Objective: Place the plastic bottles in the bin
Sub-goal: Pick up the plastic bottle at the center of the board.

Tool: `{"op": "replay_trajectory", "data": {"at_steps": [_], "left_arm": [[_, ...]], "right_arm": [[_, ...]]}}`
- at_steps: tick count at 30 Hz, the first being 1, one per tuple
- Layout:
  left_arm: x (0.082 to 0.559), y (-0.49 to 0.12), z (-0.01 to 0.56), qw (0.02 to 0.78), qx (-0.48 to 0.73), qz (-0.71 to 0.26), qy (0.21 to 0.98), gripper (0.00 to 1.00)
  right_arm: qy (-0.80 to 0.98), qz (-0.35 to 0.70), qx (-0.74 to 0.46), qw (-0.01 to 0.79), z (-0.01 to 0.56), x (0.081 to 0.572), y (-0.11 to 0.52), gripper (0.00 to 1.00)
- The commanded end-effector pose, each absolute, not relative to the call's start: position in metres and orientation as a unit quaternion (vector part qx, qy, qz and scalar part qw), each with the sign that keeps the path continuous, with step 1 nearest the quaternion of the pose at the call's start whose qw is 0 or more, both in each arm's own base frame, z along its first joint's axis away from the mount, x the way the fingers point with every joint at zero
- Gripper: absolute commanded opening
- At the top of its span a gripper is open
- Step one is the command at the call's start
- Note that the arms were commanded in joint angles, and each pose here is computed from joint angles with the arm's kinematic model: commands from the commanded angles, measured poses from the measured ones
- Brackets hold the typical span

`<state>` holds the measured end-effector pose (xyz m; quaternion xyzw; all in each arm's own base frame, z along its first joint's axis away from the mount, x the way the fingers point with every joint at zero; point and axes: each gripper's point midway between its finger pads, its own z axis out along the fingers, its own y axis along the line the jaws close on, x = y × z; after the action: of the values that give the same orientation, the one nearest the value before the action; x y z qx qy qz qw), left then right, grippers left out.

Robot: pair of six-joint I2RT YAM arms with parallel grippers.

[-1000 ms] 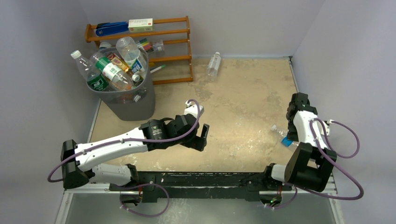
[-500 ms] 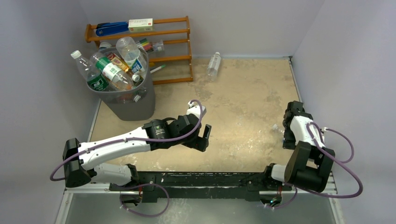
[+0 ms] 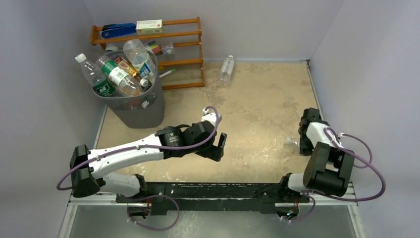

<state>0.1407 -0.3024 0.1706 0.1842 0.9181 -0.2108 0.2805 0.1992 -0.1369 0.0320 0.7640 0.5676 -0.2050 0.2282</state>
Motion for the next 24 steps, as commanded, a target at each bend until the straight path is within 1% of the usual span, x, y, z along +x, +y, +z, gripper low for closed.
{"op": "replay_trajectory", "data": {"at_steps": [1, 2, 5, 10, 13, 19, 21, 24], "left_arm": [[0.144, -0.323, 0.198, 0.300, 0.176, -0.257, 0.901, 0.92], [0.144, -0.322, 0.198, 0.301, 0.175, -0.257, 0.902, 0.92], [0.145, -0.325, 0.197, 0.301, 0.171, -0.262, 0.901, 0.92], [0.144, -0.334, 0.194, 0.297, 0.164, -0.271, 0.901, 0.92], [0.144, -0.335, 0.195, 0.300, 0.157, -0.273, 0.900, 0.92], [0.150, -0.329, 0.199, 0.316, 0.141, -0.262, 0.901, 0.92], [0.156, -0.323, 0.208, 0.334, 0.130, -0.255, 0.898, 0.92], [0.162, -0.315, 0.227, 0.358, 0.110, -0.260, 0.890, 0.92]], "right_arm": [[0.595, -0.201, 0.742, 0.235, 0.034, 0.210, -0.139, 0.66], [0.604, -0.195, 0.736, 0.234, 0.033, 0.214, -0.136, 0.64], [0.620, -0.169, 0.731, 0.228, 0.032, 0.222, -0.113, 0.64], [0.681, -0.110, 0.676, 0.257, 0.046, 0.258, -0.056, 0.57], [0.718, -0.090, 0.641, 0.258, 0.049, 0.277, -0.024, 0.55], [0.796, -0.036, 0.544, 0.265, 0.046, 0.298, 0.042, 0.54], [0.824, -0.012, 0.497, 0.272, 0.047, 0.307, 0.062, 0.52], [0.855, -0.003, 0.443, 0.269, 0.047, 0.308, 0.080, 0.52]]}}
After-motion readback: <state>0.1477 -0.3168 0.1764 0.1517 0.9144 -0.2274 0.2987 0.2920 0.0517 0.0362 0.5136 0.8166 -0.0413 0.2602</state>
